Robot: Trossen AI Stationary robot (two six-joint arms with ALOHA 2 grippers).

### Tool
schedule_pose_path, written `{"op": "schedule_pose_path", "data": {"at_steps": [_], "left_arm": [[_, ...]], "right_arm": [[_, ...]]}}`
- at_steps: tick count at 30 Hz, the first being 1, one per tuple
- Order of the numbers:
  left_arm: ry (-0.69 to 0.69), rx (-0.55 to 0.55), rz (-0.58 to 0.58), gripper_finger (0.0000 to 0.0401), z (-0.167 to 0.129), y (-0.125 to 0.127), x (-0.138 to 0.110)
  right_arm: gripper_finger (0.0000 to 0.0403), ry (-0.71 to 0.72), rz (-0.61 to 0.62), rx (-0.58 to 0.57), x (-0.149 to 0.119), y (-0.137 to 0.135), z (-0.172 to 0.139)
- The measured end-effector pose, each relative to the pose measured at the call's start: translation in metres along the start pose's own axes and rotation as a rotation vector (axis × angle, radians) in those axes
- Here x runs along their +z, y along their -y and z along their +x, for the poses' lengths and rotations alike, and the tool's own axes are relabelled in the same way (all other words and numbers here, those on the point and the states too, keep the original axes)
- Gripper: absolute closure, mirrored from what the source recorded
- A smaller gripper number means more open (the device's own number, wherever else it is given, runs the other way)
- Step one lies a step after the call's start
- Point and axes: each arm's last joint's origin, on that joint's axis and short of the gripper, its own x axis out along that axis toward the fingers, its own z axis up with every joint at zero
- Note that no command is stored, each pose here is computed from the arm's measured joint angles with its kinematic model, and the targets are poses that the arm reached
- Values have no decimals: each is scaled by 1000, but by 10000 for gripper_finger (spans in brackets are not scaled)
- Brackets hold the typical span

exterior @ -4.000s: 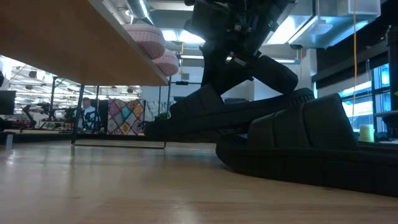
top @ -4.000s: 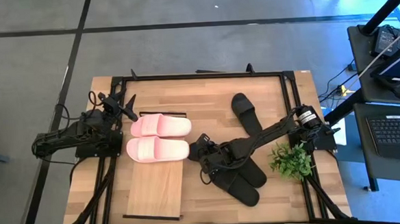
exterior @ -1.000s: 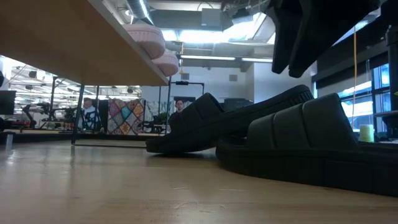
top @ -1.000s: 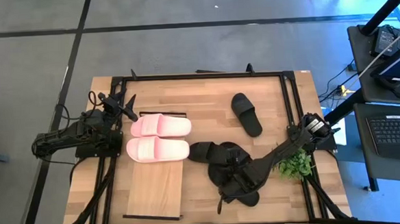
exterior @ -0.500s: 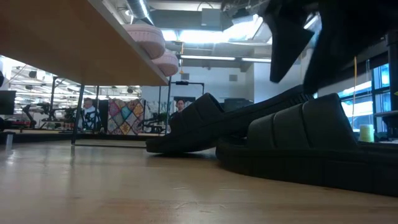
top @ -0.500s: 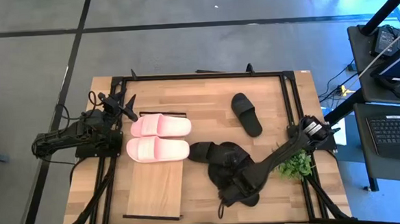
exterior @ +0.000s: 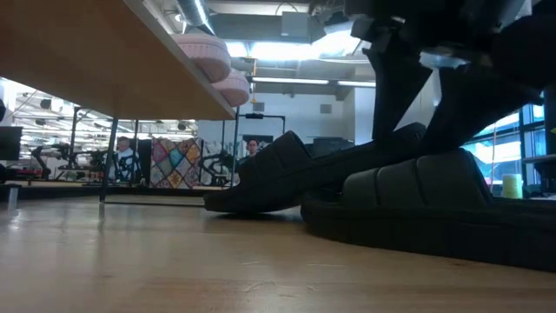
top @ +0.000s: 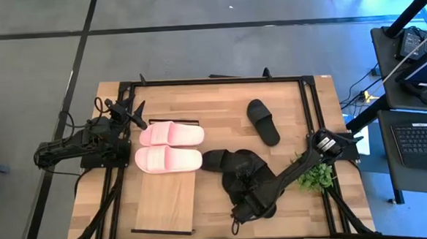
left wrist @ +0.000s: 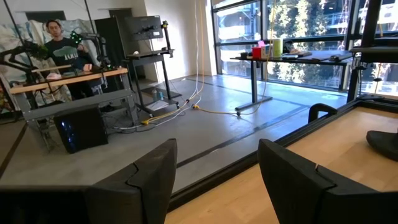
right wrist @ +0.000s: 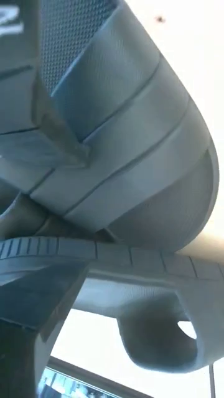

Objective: Pick and place slides into the shelf
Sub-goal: Put the black slipper under the shelf

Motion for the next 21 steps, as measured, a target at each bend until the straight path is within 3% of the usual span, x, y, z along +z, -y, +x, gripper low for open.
{"op": "schedule_pose_path", "data": {"at_steps": [9, 21], "left_arm": [[0, 0, 0, 184, 0, 0, 0], [-2, 0, 3, 184, 0, 0, 0]], "right_arm": [[165, -14, 32, -27, 5, 12, -18], [165, -94, 7, -60, -2, 17, -4]]}}
